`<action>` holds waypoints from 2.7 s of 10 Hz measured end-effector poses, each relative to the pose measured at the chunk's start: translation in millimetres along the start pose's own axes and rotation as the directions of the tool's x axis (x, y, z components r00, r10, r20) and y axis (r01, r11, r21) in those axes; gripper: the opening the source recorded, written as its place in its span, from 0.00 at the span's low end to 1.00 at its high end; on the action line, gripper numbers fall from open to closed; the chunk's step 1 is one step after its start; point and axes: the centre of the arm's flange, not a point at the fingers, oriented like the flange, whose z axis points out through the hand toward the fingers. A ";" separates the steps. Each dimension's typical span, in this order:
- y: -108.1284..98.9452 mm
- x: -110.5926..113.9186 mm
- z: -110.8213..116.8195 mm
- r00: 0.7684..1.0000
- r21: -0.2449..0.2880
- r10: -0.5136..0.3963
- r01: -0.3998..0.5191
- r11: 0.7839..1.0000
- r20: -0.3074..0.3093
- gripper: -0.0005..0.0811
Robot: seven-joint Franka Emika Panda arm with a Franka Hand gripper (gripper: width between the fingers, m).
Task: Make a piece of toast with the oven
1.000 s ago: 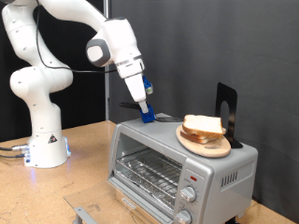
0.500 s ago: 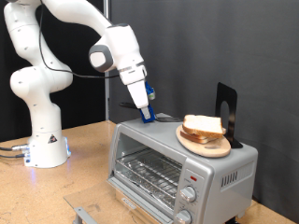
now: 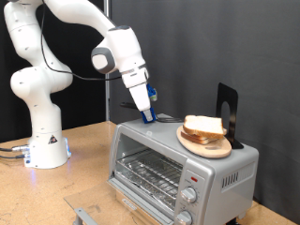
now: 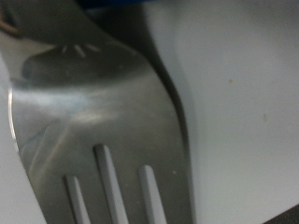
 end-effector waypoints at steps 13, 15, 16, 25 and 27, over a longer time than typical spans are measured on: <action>-1.9 0.1 -0.8 0.999 -0.004 0.036 -0.036 0.999 0.004 0.47; -1.0 2.0 -1.8 0.994 -0.015 0.103 -0.103 0.995 -0.040 0.47; 0.7 4.3 -2.8 0.988 -0.029 0.142 -0.145 0.989 -0.067 0.69; 7.5 4.6 -4.2 0.988 -0.046 0.142 -0.145 0.988 -0.064 0.84; 8.2 1.4 -4.3 0.995 -0.058 0.080 -0.083 0.995 -0.052 0.84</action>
